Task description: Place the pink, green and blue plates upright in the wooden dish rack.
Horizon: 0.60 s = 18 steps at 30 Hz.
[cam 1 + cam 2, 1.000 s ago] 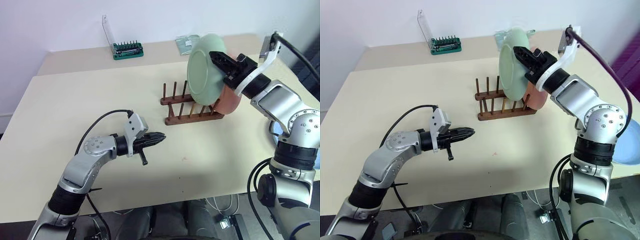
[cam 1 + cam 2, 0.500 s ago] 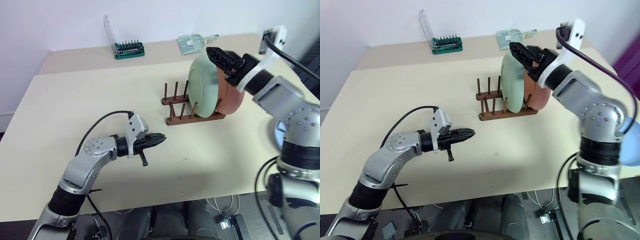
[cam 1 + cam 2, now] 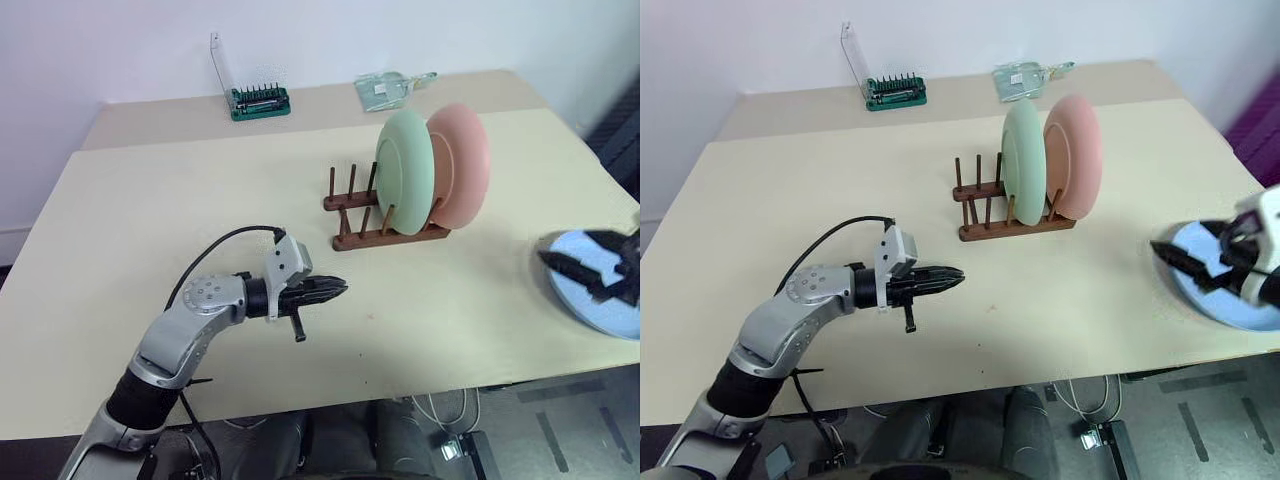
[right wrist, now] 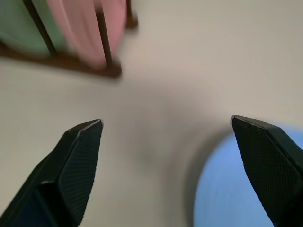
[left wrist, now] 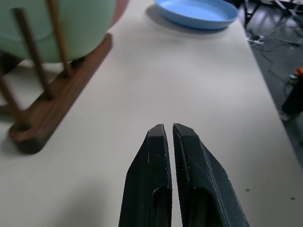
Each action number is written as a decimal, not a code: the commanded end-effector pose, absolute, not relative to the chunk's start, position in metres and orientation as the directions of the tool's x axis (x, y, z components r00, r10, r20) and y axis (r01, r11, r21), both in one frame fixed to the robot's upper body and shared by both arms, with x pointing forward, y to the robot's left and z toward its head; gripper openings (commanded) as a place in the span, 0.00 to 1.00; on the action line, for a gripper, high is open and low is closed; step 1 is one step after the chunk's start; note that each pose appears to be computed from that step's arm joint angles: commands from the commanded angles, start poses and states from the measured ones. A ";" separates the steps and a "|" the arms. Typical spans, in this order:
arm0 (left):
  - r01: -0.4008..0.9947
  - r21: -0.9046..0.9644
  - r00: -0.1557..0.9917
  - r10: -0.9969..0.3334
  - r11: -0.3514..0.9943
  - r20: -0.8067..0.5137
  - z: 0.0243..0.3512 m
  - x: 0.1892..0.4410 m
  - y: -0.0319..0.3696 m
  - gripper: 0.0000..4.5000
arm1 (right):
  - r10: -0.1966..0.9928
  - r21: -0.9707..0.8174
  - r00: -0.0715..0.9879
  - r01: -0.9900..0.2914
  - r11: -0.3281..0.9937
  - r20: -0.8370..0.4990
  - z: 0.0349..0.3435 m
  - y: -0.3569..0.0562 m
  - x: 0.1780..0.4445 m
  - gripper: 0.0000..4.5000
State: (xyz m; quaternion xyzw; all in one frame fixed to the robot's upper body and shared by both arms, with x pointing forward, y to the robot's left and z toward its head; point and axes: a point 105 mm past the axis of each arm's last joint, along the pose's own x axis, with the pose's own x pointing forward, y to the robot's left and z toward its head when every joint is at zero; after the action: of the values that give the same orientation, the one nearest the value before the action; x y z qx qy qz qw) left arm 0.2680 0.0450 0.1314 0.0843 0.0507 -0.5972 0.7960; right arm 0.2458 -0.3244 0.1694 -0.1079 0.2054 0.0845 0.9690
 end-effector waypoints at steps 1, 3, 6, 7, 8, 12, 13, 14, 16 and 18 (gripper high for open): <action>0.961 0.111 0.270 -0.949 0.254 -0.163 0.139 0.268 0.043 0.05 | -0.003 -0.207 0.905 -0.094 0.974 -0.425 0.157 -0.336 0.247 0.99; 0.962 0.110 0.264 -0.951 0.249 -0.162 0.140 0.268 0.042 0.05 | -0.021 -0.165 0.901 -0.056 0.985 -0.433 0.144 -0.338 0.250 0.99; 0.962 0.112 0.264 -0.950 0.248 -0.164 0.140 0.268 0.041 0.05 | -0.079 -0.222 0.880 -0.030 0.975 -0.467 0.126 -0.345 0.255 0.94; 0.962 0.113 0.265 -0.950 0.248 -0.165 0.140 0.268 0.042 0.05 | -0.109 -0.268 0.870 -0.027 0.963 -0.480 0.120 -0.349 0.256 0.87; 0.961 0.116 0.267 -0.949 0.250 -0.165 0.140 0.269 0.042 0.05 | -0.121 -0.311 0.868 -0.040 0.950 -0.482 0.117 -0.351 0.258 0.79; 0.957 0.123 0.282 -0.946 0.264 -0.162 0.142 0.269 0.044 0.05 | -0.151 -0.375 0.877 -0.035 0.926 -0.456 0.120 -0.354 0.267 0.33; 0.956 0.124 0.283 -0.945 0.265 -0.162 0.143 0.269 0.044 0.05 | -0.153 -0.377 0.879 -0.032 0.926 -0.452 0.120 -0.354 0.268 0.21; 0.956 0.124 0.284 -0.945 0.266 -0.163 0.143 0.269 0.044 0.05 | -0.158 -0.389 0.879 -0.034 0.921 -0.451 0.121 -0.354 0.269 0.09; 0.955 0.123 0.288 -0.944 0.270 -0.162 0.142 0.268 0.044 0.05 | -0.167 -0.434 0.880 -0.048 0.899 -0.444 0.123 -0.354 0.272 0.01; 0.955 0.117 0.290 -0.943 0.274 -0.163 0.142 0.267 0.044 0.05 | -0.168 -0.551 0.908 -0.078 0.831 -0.383 0.138 -0.351 0.279 0.01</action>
State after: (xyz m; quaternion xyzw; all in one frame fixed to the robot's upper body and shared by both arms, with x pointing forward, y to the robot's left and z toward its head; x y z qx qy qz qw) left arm 0.2698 0.0452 0.1319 0.0872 0.0511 -0.5946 0.7976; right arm 0.2720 -0.3536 0.1183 -0.2368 0.2483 -0.0282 0.9389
